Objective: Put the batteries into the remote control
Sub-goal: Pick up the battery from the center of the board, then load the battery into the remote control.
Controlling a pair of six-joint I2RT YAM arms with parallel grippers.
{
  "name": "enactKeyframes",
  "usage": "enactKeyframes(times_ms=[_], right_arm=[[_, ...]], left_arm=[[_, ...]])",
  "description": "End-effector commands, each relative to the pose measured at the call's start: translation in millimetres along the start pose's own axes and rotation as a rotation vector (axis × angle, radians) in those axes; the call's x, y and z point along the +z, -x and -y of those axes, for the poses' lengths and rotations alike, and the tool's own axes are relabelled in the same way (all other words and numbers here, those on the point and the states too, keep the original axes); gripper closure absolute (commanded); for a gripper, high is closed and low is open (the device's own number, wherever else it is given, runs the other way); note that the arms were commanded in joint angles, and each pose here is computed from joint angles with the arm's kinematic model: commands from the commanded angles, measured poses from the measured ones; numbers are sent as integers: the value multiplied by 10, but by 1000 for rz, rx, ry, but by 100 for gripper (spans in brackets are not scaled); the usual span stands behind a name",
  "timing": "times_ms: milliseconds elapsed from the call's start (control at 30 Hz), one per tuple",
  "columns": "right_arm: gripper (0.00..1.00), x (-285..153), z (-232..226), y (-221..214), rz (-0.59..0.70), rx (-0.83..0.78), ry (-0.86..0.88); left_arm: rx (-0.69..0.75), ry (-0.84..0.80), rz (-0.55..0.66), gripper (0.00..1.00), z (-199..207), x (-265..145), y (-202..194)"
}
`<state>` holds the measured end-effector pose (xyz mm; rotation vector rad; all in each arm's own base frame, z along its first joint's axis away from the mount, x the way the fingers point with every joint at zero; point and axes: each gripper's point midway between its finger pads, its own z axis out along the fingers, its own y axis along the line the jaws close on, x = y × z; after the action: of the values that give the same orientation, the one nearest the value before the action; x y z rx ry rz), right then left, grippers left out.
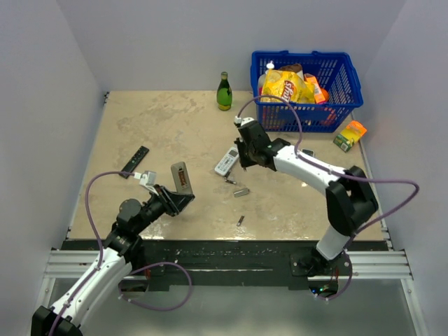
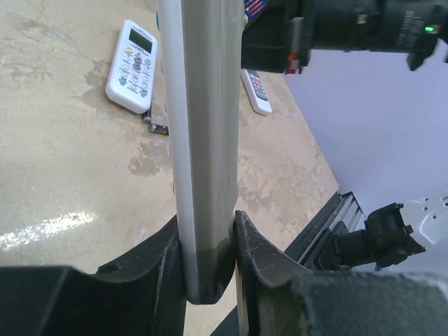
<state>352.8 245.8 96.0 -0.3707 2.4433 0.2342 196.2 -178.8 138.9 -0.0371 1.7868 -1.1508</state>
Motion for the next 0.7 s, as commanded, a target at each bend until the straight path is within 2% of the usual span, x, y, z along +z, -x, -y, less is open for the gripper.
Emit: enactKeyframes(times_ms=[0,100,133,333,533,667], right_arm=[[100,-573,-675,508,283,-34,158],[100,-907,-1070,644,422,-36,270],[100,-1052,-1198,779,504,-21,319],[100,-1669,-1689,886,743,1,527],[100,-2057,-1993,842,890,-20,668],[100,-2136,-2123,781,951,-48,709]], left_arm=[[-5,-63,41,100,111,11,76],[-16,-75,45,100,129,9,76],[-22,-79,47,100,138,8,79],[-34,-82,52,100,146,-1,80],[-41,-90,54,100,165,-8,85],[-45,-97,56,100,184,-12,93]])
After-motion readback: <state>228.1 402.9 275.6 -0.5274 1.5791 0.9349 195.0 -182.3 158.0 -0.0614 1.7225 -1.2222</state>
